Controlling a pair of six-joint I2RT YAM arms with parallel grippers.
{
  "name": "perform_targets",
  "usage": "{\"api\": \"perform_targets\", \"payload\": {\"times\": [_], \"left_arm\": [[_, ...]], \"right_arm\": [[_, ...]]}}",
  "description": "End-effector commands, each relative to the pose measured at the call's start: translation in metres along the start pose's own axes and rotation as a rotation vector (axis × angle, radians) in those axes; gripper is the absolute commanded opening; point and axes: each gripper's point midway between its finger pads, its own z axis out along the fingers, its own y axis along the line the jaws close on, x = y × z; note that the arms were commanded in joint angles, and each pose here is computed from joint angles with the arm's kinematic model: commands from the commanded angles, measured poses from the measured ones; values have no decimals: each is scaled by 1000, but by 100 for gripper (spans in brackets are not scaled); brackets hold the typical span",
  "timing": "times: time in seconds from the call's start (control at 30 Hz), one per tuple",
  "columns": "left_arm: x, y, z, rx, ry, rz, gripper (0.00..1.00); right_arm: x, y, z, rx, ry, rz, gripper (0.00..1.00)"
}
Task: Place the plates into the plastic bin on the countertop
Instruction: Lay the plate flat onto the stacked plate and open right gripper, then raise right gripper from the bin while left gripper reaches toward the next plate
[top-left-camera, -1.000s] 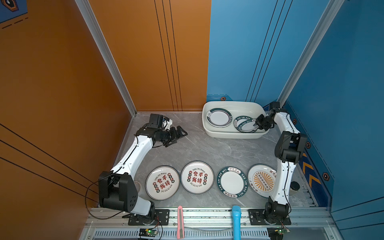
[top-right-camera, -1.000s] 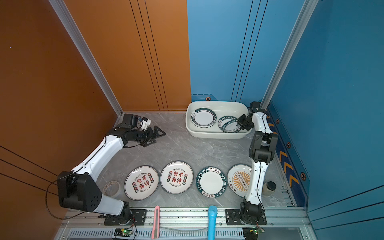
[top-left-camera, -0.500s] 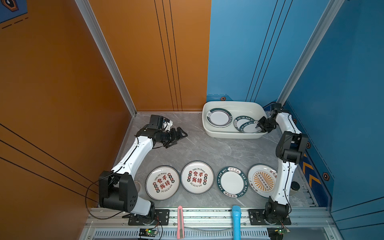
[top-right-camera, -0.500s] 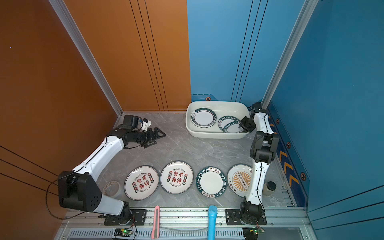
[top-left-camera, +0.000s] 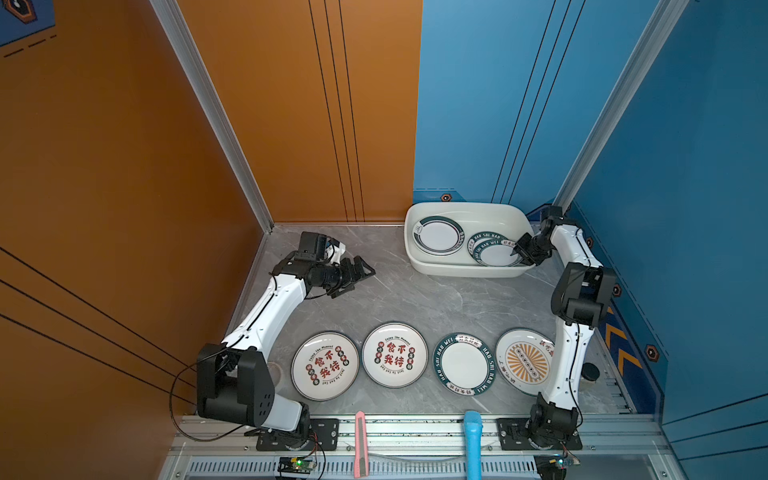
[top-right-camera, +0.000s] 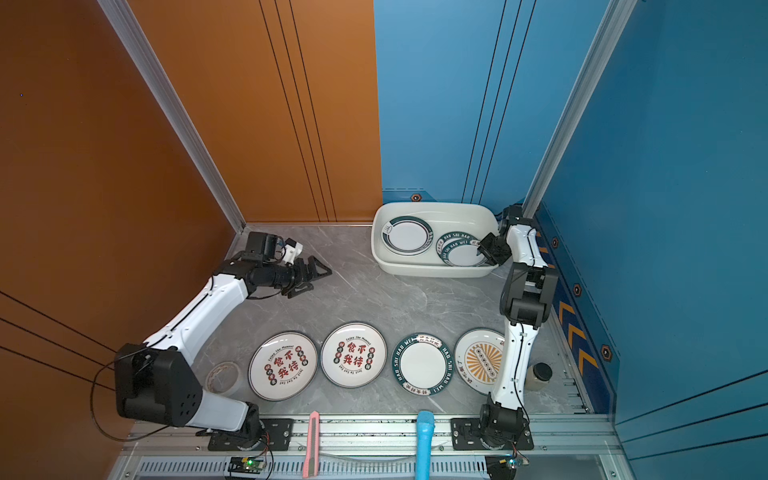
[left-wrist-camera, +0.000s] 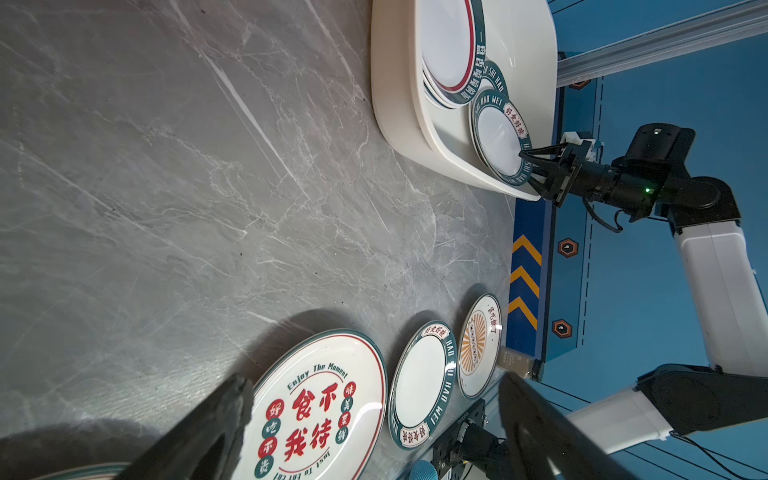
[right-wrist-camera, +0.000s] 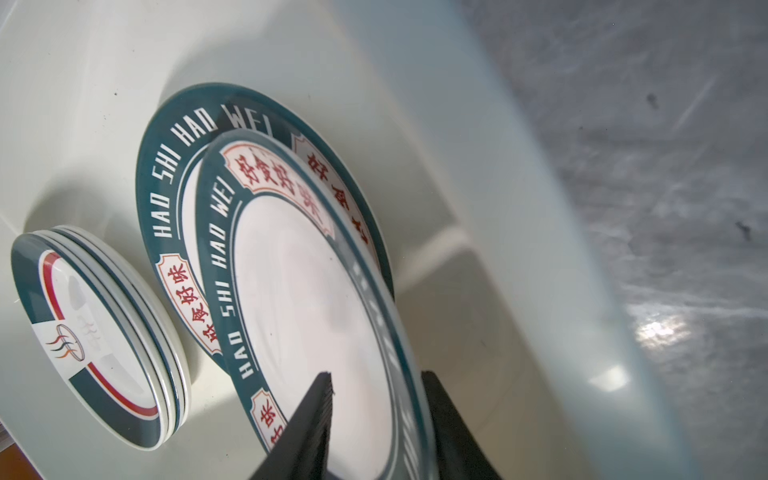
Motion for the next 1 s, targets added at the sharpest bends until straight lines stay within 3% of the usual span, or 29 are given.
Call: {"api": "perform_targets", "payload": {"times": [0.0,0.23,0.47,0.67,0.97], "left_arm": [[3,-4,-8,23,-10,11,95],[6,-5,-8,44,6,19,95],[17,-22,-1,98,64,90,92],[46,-57,25,110,189,261,91],[107,-92,95,106,413,515,91]], "right_arm": [[11,-15,-4,92,30,22,38],[4,-14,-10,123,-9,29,38],[-21,19,-49,38,-124,-22,38],[-33,56,-105,-85,-221,-57,38],[-7,66,-153,-161,-223,-86,38]]}}
